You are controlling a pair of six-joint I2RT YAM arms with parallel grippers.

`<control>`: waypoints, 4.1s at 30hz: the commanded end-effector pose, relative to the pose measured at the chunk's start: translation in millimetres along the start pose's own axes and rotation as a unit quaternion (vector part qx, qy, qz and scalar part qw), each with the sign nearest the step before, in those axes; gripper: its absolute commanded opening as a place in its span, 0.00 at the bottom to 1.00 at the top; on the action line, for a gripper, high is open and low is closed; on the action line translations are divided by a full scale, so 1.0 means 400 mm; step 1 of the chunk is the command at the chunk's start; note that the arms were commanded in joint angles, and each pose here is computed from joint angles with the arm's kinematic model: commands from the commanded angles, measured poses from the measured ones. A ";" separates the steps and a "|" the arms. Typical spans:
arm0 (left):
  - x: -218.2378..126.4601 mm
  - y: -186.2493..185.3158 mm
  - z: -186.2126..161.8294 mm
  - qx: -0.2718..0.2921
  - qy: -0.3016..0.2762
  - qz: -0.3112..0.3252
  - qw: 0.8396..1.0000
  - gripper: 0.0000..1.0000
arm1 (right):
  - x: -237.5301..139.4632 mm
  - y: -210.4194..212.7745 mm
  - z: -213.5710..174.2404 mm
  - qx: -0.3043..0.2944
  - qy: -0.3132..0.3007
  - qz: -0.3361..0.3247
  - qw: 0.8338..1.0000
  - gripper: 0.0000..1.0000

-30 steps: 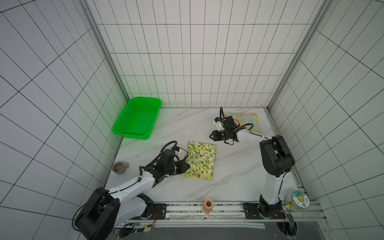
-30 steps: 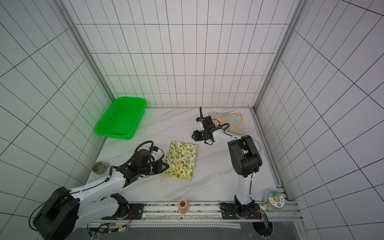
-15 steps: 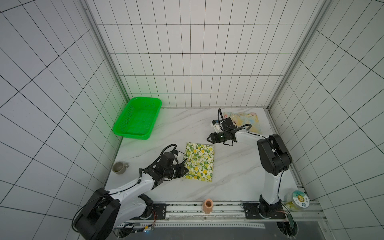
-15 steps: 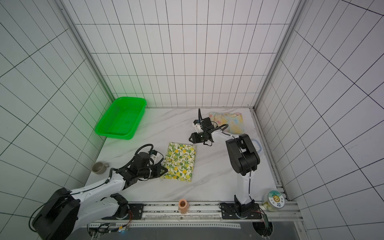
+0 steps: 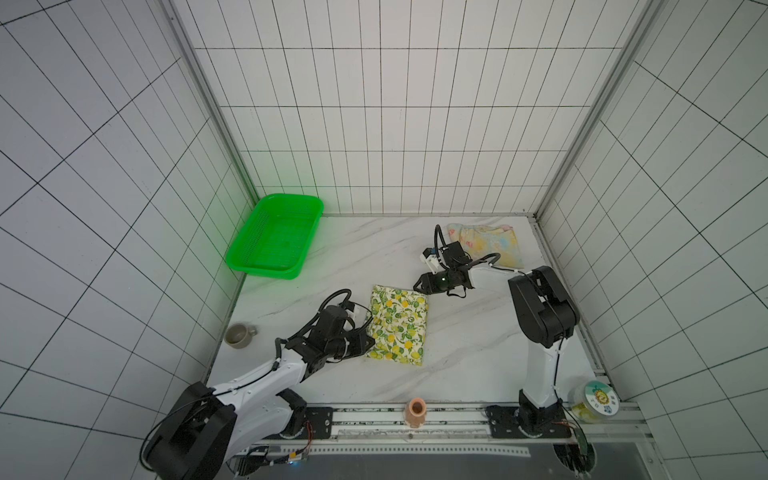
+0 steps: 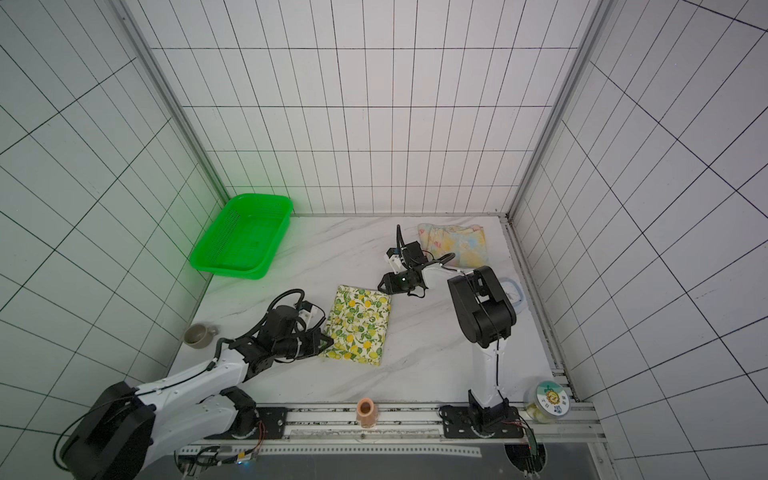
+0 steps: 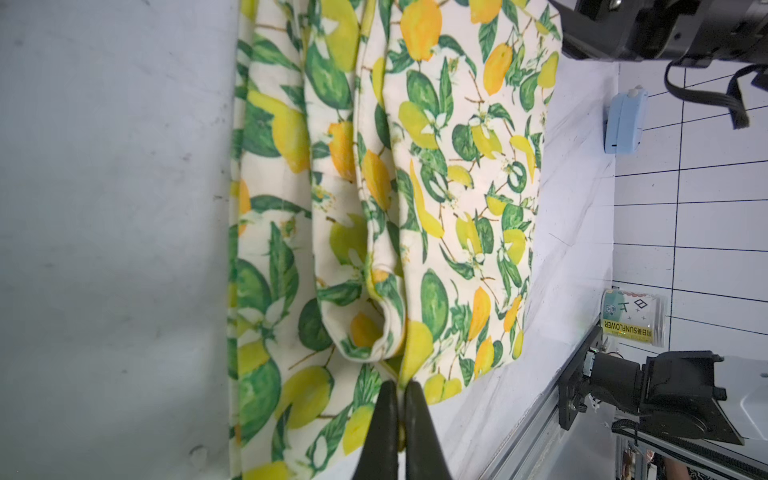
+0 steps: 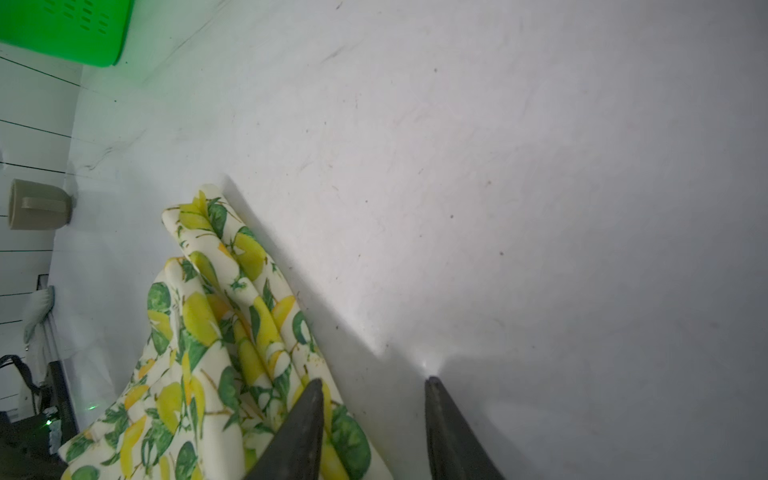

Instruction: Fold and stack the skirts

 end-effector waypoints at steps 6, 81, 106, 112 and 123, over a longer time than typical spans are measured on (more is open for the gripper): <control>0.004 0.050 -0.002 -0.027 -0.001 0.051 0.998 0.00 | -0.017 -0.017 -0.102 0.044 0.031 0.033 0.998 0.03; 0.083 -0.049 0.156 0.064 -0.054 0.055 0.995 0.05 | -0.128 0.191 -0.256 0.033 -0.090 0.018 0.995 0.30; 0.223 -0.094 0.154 0.088 -0.003 0.017 0.996 0.03 | -0.123 0.087 -0.300 0.064 -0.040 0.055 0.996 0.61; 0.241 -0.074 0.138 0.081 0.014 0.023 0.996 0.02 | -0.121 0.059 -0.325 0.083 -0.033 0.055 0.994 0.64; 0.253 -0.069 0.134 0.081 0.023 0.022 0.996 0.00 | -0.087 0.040 -0.356 0.117 -0.023 0.091 0.989 0.73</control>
Point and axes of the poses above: each gripper's point midway between its finger pads, its own x axis out along the fingers, its own y axis along the line the jaws close on, z = x × y, the point moved 9 cm from there along -x, back along the fingers, and after that the axes turned 8 degrees about x, right-handed, at the moved point
